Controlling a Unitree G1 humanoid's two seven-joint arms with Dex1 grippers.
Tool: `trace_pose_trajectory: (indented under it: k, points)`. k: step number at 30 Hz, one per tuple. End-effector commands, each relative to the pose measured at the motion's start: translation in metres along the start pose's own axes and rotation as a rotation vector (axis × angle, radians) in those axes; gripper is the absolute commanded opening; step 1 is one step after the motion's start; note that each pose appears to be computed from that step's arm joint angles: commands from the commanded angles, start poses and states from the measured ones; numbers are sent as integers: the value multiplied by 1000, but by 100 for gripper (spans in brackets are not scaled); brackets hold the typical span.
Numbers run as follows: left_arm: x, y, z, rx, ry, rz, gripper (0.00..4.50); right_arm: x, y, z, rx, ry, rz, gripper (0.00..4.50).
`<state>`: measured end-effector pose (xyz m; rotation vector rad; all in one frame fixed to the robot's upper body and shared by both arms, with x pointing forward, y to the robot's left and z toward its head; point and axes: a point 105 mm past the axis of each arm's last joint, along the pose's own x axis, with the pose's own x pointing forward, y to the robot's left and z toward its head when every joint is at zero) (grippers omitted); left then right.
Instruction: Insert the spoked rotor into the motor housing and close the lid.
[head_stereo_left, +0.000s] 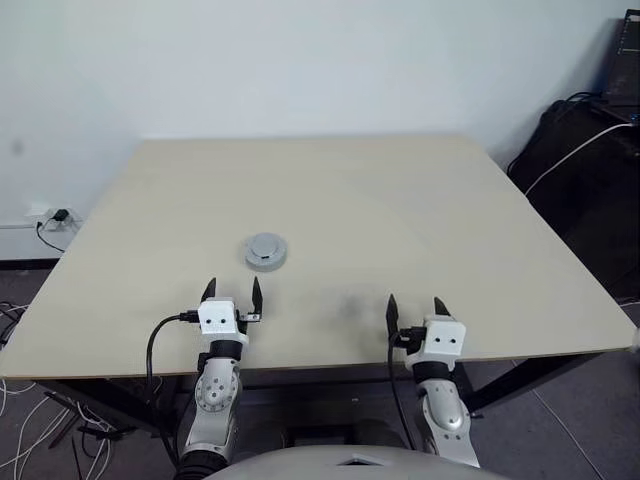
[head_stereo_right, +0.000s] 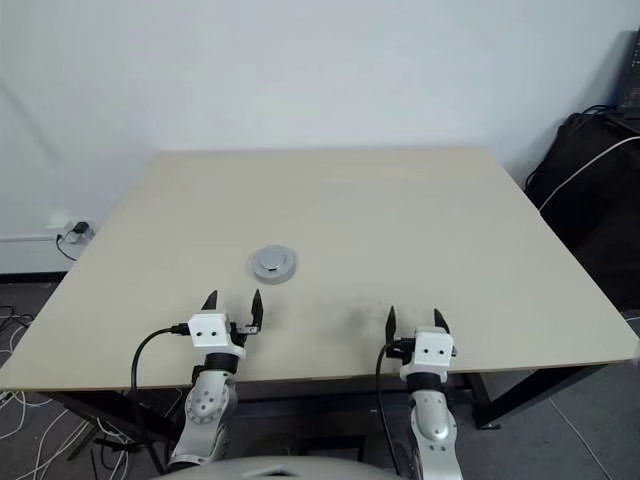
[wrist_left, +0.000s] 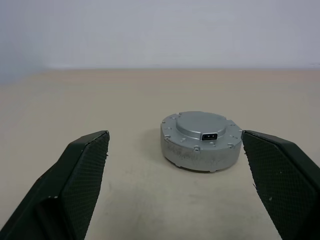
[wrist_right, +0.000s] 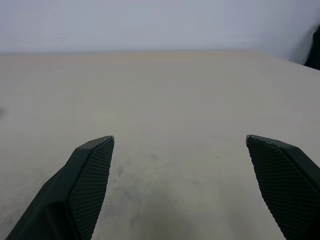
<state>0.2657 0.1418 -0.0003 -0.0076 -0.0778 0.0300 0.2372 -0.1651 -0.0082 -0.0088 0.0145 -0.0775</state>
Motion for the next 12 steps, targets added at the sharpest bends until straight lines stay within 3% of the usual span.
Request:
trace_pose_trajectory:
  k: [1, 12]
  points:
    - [5, -1, 9, -7, -46, -3, 448, 6, 2, 11, 9, -51, 9, 450]
    - [4, -2, 6, -8, -34, -8, 448, 7, 1, 9, 13, -40, 13, 450]
